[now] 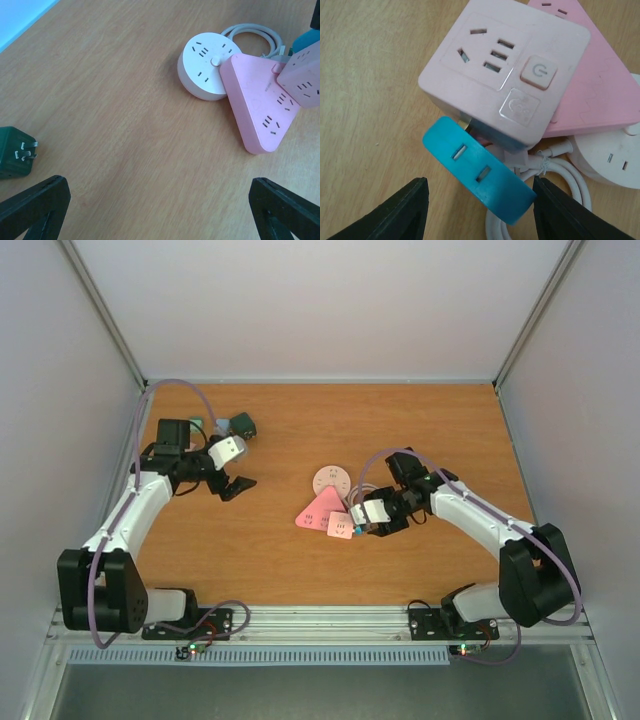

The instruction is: Pull the plug off the socket

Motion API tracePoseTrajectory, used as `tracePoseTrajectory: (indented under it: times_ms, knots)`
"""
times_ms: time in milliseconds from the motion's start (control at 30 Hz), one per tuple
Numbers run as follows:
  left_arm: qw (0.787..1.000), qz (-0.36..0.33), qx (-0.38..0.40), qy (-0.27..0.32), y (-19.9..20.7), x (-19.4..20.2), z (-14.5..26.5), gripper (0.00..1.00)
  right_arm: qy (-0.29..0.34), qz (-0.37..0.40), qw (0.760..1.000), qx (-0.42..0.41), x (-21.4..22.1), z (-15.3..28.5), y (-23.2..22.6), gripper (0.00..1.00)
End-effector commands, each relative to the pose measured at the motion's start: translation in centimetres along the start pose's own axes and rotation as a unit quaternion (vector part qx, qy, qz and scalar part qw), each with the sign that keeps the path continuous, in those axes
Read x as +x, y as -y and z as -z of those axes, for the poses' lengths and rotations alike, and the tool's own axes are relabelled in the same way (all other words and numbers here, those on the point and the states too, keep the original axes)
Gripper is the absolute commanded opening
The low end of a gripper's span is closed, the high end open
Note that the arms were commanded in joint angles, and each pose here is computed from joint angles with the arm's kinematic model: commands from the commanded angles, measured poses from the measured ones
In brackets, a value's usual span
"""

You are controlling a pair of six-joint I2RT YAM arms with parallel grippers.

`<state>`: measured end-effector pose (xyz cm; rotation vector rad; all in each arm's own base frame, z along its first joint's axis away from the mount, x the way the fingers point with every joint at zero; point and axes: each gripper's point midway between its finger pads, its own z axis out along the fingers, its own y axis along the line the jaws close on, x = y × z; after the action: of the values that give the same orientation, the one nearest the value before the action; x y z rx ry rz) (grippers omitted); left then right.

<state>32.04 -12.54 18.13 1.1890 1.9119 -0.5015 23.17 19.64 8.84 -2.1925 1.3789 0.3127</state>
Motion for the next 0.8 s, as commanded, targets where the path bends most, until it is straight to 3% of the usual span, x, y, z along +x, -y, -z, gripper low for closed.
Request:
tracePoseTrajectory:
  times_ms: [0, 300, 767]
  knots:
    - [1.000, -0.010, -0.010, 0.013, -0.8, -0.5, -0.3, 1.00, 0.002, -0.020, 1.000, -0.009, -0.1, 0.4, -1.5, 0.56]
    - [1.000, -0.012, 0.017, 0.021, 0.6, -0.6, -0.6, 1.00, 0.003, -0.060, 0.998, -0.005, -0.1, 0.2, -2.8, 0.48]
    - [0.973, -0.185, 0.135, 0.029, 10.8, -1.1, -4.7, 1.00, 0.032, -0.126, 0.991, 0.024, -2.7, -0.7, -2.9, 0.42]
